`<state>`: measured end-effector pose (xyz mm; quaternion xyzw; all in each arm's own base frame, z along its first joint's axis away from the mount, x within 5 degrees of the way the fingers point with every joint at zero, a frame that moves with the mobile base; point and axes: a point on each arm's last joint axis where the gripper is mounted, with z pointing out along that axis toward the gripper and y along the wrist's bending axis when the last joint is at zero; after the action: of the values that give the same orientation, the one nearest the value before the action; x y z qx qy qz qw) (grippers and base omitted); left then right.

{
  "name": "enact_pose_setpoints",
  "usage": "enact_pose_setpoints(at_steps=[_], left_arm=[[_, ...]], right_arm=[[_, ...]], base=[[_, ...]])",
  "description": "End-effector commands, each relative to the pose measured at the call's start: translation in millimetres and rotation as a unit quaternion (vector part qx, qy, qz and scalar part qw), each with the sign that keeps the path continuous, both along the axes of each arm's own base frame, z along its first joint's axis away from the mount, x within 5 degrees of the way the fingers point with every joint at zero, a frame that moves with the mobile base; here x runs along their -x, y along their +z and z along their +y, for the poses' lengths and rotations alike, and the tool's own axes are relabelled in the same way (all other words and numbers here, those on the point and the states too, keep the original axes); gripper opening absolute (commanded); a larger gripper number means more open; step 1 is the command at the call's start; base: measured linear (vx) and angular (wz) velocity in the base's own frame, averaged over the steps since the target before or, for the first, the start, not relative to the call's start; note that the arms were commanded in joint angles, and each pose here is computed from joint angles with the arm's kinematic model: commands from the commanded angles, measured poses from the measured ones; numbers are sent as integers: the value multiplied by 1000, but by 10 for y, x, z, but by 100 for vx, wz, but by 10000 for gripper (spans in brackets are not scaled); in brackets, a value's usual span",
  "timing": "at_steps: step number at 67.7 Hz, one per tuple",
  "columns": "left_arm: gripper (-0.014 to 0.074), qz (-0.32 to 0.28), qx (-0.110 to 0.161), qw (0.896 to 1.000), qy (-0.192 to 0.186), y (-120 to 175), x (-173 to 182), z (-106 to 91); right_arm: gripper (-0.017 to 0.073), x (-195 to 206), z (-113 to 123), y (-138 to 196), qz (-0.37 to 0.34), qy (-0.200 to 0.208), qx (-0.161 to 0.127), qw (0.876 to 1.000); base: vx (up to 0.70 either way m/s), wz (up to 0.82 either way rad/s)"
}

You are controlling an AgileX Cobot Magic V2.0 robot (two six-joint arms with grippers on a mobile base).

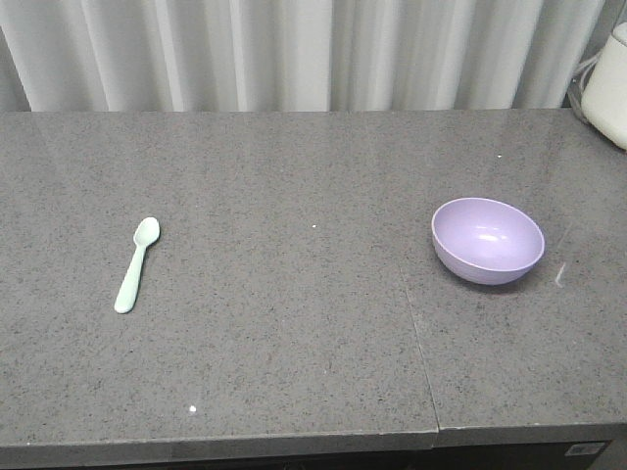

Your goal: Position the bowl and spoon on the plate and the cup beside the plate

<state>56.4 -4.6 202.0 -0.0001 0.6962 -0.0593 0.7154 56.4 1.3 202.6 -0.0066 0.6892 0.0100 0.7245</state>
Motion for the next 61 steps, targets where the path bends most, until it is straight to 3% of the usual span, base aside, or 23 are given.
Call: enact_pose_setpoints(at_steps=[1,61], left_arm=[[-6,-53,5,999,-1,135,27,1],[-6,-53,5,999,-1,135,27,1]], right_arm=[[-10,6,-5,38,-36,-5,5,999],[-10,6,-5,40,-37,-5,5,999]], base=[[0,0],[0,0]])
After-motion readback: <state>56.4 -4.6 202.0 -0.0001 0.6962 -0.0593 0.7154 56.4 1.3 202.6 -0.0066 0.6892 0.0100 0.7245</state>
